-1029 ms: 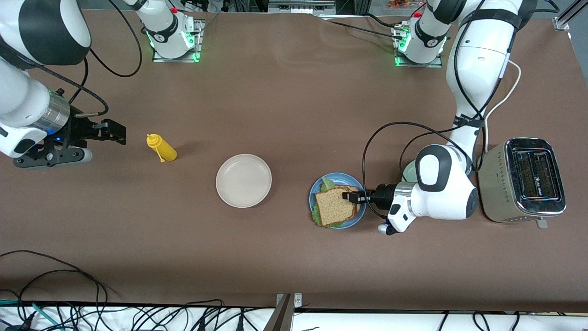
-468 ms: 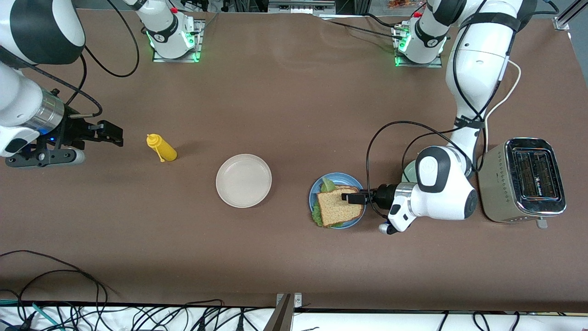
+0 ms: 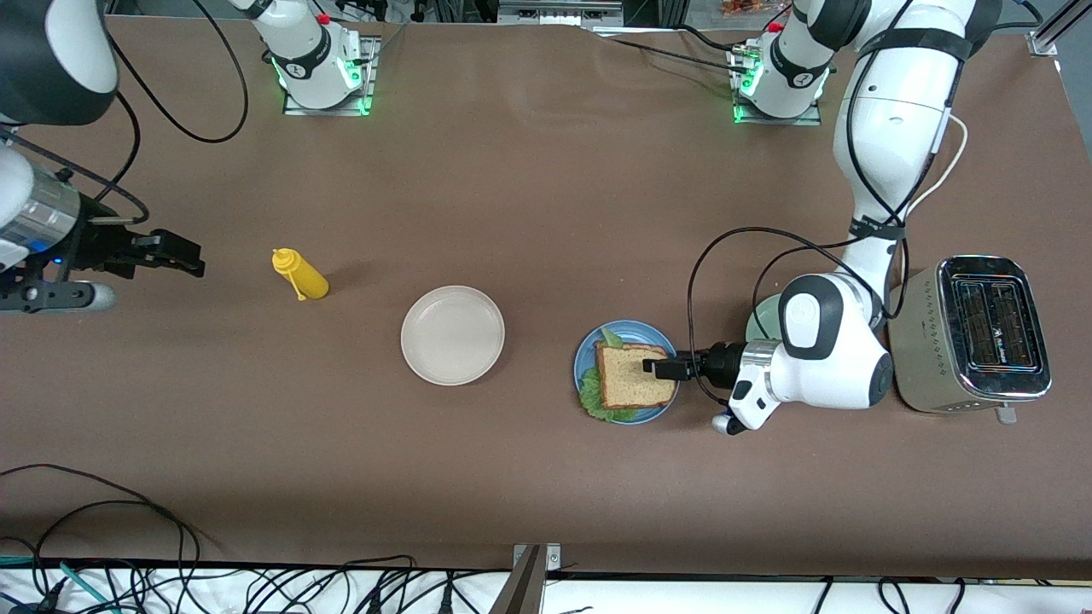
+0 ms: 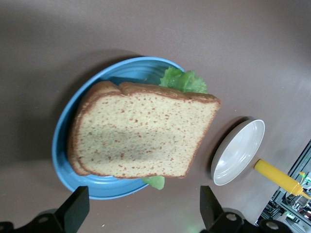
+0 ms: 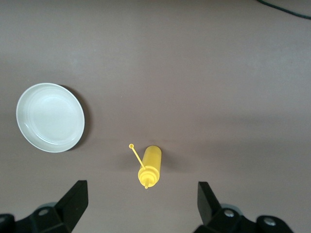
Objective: Make sandwich in blue plate with both arms
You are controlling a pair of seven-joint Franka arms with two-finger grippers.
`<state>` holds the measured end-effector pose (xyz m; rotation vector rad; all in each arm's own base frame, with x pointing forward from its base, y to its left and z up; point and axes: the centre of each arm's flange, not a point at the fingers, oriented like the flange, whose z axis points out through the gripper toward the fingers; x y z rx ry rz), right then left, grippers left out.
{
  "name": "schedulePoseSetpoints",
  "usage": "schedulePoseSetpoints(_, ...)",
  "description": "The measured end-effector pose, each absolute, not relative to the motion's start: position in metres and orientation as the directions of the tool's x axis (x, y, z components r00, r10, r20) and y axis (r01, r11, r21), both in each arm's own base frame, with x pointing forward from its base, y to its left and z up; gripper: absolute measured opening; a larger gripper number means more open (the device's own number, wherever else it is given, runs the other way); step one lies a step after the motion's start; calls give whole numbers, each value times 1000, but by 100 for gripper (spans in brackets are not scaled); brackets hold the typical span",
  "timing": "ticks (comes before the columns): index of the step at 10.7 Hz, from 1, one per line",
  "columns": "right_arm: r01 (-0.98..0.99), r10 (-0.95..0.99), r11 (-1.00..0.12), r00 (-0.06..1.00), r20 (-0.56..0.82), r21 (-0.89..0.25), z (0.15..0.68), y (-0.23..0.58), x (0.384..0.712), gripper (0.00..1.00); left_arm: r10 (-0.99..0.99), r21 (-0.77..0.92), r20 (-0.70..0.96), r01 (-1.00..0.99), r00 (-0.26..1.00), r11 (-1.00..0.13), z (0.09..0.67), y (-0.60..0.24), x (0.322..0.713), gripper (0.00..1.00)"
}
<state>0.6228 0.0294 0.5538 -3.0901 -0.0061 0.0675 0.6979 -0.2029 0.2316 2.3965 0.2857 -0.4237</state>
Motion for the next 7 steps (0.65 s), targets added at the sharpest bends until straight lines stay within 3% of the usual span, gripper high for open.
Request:
schedulePoseSetpoints(3, -39, -37, -997, 999, -24, -66, 566, 3, 619, 100, 57, 526, -306, 219, 950, -822, 261, -189, 702, 100)
schedulePoseSetpoints(7, -39, -37, -997, 999, -18, -68, 573, 4, 615, 100, -18, 369, -270, 87, 963, -925, 353, -109, 698, 100)
